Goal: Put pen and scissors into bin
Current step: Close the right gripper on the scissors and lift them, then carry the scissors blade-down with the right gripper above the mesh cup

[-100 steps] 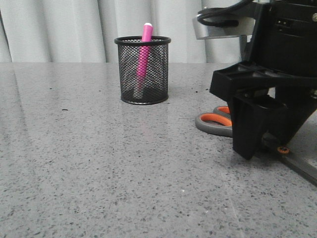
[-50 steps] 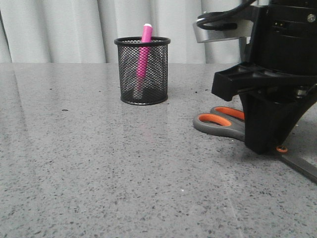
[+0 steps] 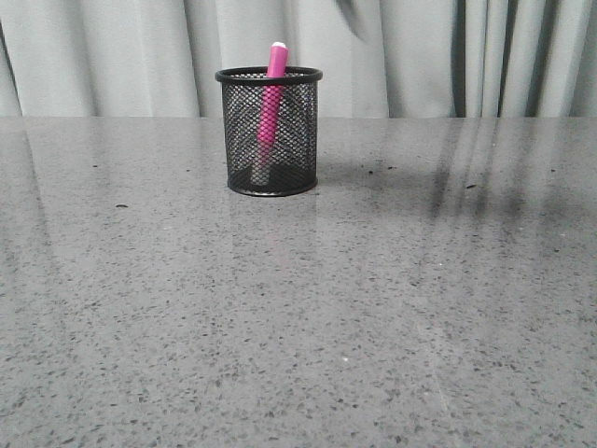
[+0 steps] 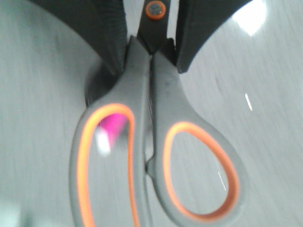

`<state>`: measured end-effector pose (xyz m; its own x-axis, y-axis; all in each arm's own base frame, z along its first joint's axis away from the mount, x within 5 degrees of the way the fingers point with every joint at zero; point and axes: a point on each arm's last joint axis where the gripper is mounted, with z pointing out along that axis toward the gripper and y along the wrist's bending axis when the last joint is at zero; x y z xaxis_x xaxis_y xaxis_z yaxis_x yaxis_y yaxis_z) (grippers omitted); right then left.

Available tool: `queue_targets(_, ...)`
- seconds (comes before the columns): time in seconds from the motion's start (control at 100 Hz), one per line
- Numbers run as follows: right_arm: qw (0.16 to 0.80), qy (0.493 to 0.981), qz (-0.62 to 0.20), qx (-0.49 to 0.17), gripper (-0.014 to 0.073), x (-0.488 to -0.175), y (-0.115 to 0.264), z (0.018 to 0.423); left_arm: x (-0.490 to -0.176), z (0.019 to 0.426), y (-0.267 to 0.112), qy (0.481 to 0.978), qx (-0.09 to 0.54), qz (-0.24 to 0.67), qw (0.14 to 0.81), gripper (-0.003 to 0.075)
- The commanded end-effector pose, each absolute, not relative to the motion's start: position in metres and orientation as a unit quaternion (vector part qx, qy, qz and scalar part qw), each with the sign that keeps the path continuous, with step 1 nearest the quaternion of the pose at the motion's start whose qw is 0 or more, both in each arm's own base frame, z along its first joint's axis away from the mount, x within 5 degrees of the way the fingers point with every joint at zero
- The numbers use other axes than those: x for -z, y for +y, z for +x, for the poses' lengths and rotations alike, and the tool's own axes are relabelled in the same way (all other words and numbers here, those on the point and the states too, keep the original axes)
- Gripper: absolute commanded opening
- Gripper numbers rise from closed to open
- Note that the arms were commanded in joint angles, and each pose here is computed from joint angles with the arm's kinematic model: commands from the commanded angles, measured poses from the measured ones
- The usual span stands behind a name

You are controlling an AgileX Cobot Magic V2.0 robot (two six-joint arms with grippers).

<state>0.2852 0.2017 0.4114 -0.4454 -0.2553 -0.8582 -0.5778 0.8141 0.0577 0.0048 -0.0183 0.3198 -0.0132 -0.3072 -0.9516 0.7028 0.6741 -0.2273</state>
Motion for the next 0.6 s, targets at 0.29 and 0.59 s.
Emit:
queue_targets(0.29,0.665,0.687,-0.217,-0.199,-0.0065,-0.421,0.229,0.337,-0.333,0.005,-0.016,0.585,0.383,0.142,0.701,0.0008)
queue_targets(0.59,0.67,0.688,-0.214,-0.178,-0.0065,-0.388,0.232,0.369,-0.333,0.005,-0.016,0.584,0.388,0.139,0.699,0.0008)
